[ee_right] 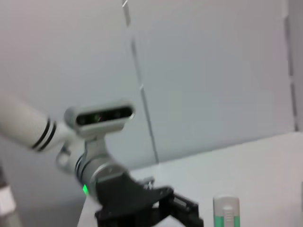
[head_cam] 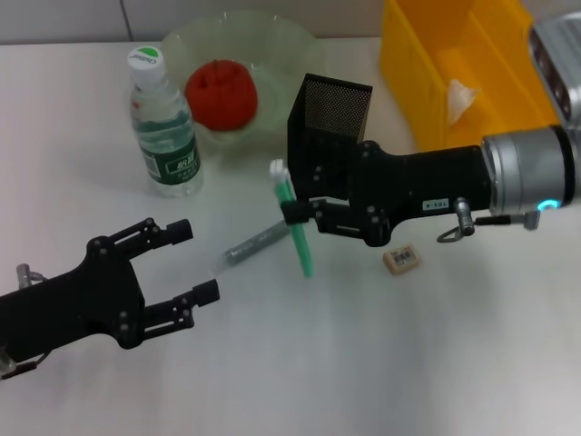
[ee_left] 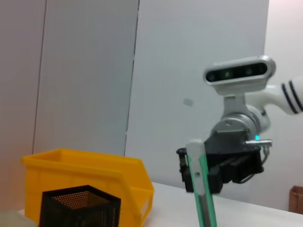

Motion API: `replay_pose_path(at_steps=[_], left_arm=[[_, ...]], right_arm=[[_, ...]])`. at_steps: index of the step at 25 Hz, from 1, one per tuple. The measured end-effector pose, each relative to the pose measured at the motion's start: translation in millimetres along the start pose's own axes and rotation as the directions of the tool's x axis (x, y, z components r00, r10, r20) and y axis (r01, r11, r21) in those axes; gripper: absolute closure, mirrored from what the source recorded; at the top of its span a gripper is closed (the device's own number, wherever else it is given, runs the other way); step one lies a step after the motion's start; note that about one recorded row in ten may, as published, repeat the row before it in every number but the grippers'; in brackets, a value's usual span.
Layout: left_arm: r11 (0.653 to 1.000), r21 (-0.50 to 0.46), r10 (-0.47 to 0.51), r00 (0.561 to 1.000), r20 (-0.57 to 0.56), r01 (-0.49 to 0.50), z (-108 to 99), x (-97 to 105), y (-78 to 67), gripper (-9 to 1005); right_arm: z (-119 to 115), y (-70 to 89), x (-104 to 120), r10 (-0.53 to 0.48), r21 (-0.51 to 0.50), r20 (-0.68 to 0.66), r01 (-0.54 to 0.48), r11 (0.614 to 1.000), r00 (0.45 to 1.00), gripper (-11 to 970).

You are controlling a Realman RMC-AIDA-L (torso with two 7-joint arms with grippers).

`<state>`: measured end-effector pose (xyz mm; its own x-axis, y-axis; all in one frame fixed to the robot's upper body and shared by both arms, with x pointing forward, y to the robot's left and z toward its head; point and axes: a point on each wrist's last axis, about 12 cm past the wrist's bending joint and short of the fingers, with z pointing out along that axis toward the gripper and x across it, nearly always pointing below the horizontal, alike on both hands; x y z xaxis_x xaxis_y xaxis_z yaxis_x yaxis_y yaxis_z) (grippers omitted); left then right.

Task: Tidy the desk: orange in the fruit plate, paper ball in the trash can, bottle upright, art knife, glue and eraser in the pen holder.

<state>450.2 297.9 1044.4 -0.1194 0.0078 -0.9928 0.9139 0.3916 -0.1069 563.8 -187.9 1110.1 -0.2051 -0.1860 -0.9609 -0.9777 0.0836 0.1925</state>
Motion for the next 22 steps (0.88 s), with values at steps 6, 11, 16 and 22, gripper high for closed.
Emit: replay_pose_path(at_steps=[6, 11, 16, 22], left_arm=[[0.999, -0.023, -0.024, 1.0, 0.003, 0.024, 4, 4, 0.0, 208], [0.998, -0.039, -0.045, 0.999, 0.019, 0.046, 7, 5, 0.5, 208], [0.998, -0.045, -0.051, 0.998, 0.029, 0.053, 8, 6, -0.4, 208], [0.997, -0.051, -0.054, 0.997, 0.048, 0.057, 7, 6, -3.0, 208]], right_arm=[[-9, 3.6, 10, 0.084, 0.08, 0.151, -0.097, 0.992, 0.985, 751], [-29, -1.4, 8, 0.292, 0.114, 0.309, -0.34, 0.934, 0.905, 745], [-41, -14.9, 2, 0.529, 0.085, 0.391, -0.602, 0.794, 0.753, 739], [-36, -35.6, -6, 0.63, 0.114, 0.431, -0.732, 0.672, 0.646, 732]])
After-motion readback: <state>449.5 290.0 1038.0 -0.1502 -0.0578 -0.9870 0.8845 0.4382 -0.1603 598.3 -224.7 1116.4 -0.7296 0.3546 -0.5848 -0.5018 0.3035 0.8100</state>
